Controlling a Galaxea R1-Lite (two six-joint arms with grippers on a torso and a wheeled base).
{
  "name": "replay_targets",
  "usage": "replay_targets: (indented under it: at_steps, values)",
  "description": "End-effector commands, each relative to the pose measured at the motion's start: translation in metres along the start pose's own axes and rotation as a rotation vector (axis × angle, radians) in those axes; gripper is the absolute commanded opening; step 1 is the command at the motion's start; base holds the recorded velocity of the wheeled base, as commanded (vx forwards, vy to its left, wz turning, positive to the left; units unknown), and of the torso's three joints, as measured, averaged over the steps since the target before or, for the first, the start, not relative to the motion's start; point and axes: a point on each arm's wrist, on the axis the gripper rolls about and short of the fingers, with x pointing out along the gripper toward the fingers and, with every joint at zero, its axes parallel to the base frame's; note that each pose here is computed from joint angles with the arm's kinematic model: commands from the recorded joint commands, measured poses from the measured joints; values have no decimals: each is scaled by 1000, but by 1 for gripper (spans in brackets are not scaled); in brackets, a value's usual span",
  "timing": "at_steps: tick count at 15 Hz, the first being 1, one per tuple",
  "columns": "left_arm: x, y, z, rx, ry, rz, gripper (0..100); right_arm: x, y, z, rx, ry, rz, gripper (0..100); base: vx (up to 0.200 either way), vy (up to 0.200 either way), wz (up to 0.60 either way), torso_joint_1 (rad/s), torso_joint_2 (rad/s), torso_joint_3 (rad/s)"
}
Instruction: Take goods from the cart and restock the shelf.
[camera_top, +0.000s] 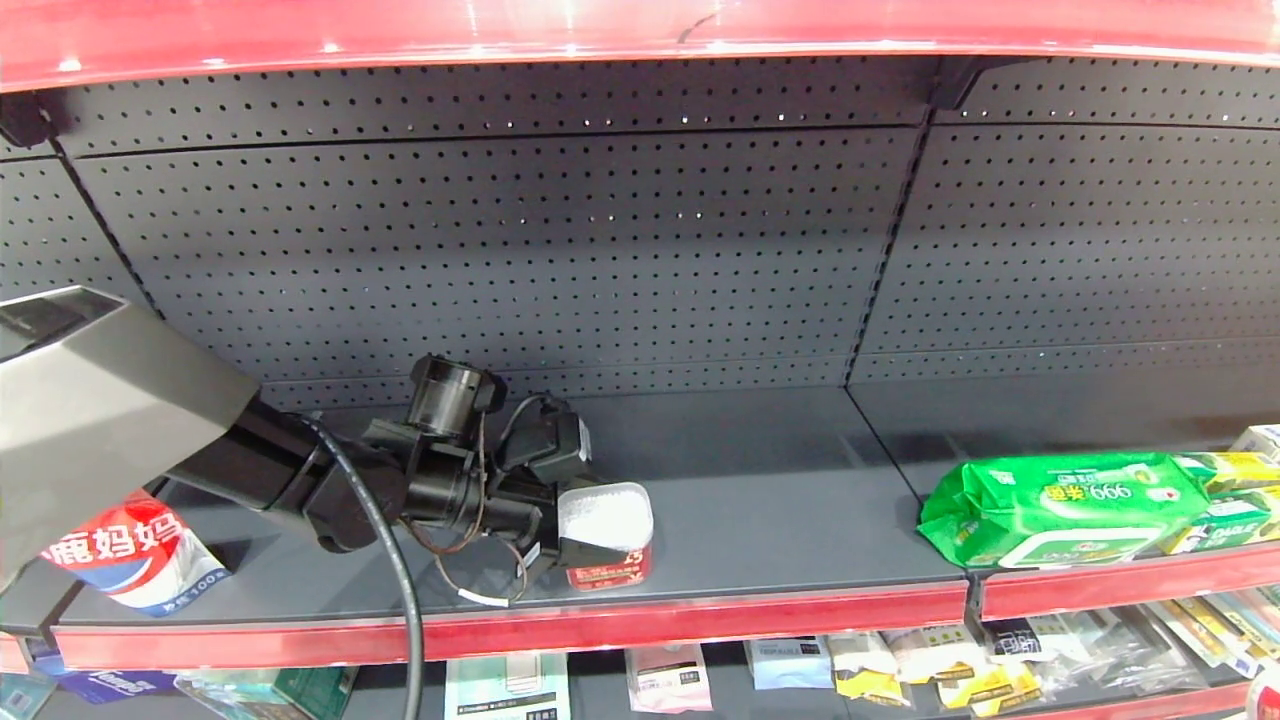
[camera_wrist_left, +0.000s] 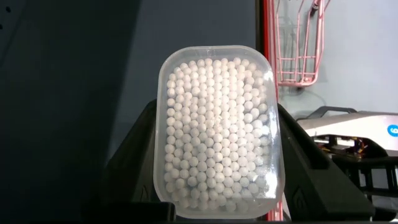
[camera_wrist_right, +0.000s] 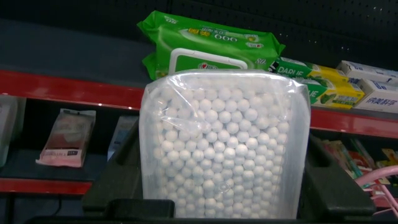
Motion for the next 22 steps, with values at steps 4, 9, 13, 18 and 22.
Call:
replay_targets:
  at_steps: [4, 9, 13, 18, 22]
  values:
    - [-4, 2, -1, -5, -22, -10, 0, 0, 0, 0, 0, 1, -1, 0, 0, 0, 0, 0, 0, 0]
    - [-4, 1, -1, -8, -32, -26, 0, 0, 0, 0, 0, 2, -7, 0, 0, 0, 0, 0, 0, 0]
    - [-3, -2, -5, -6, -24, -40, 0, 0, 0, 0, 0, 3, -8, 0, 0, 0, 0, 0, 0, 0]
    - [2, -1, -10, -12, -19, -48, 0, 1, 0, 0, -1, 10, -6, 0, 0, 0, 0, 0, 0, 0]
    - [2, -2, -11, -17, -25, -60, 0, 1, 0, 0, -2, 12, -6, 0, 0, 0, 0, 0, 0, 0]
